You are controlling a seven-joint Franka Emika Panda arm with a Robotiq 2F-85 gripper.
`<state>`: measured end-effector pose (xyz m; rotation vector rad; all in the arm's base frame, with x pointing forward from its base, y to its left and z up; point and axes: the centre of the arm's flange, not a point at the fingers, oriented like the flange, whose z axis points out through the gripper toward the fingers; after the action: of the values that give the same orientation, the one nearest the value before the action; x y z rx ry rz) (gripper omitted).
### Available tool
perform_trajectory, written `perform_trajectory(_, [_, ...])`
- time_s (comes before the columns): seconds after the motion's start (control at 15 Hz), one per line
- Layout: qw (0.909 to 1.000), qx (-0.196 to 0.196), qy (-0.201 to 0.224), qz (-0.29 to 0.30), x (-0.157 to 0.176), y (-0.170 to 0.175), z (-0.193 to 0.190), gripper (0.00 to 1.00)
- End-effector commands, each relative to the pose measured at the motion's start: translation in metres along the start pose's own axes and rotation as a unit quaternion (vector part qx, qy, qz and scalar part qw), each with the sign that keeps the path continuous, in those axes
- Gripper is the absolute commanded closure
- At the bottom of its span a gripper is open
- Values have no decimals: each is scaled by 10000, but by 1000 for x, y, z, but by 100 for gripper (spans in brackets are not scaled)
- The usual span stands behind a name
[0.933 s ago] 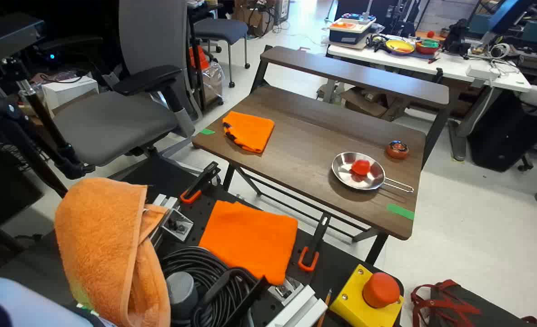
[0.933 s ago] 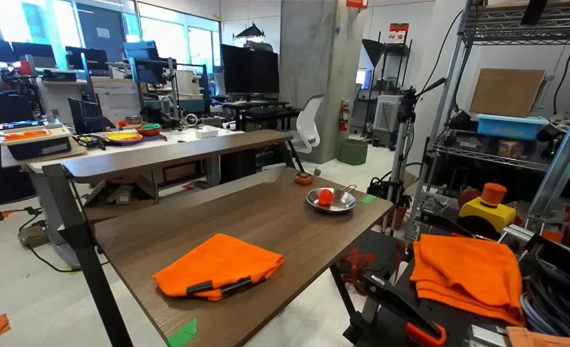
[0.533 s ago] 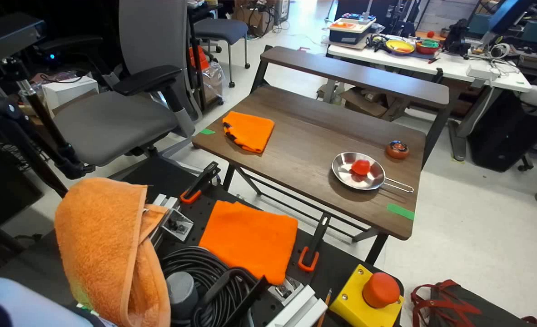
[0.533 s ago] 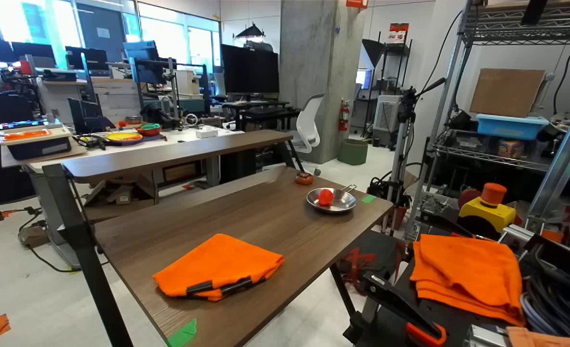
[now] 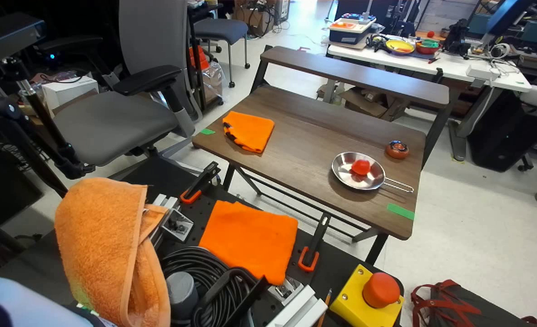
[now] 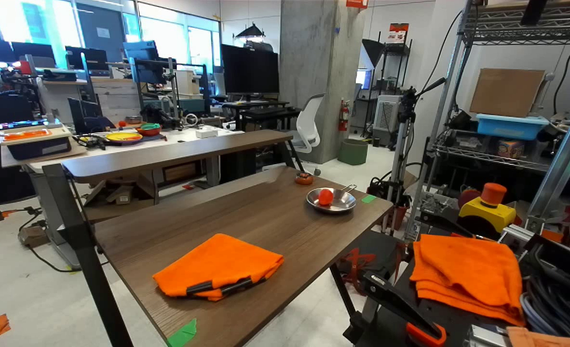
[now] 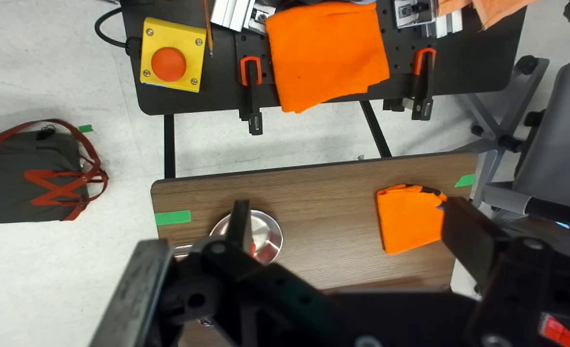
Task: Remove the red object from the pan
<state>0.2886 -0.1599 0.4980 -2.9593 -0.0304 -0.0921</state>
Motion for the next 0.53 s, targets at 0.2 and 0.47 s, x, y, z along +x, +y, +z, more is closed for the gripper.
perform_trajectory(0.2, [9975, -67, -299, 629, 73, 22, 30, 0])
perform_trajectory(0.47, [9944, -136, -411, 960, 120, 37, 67, 0])
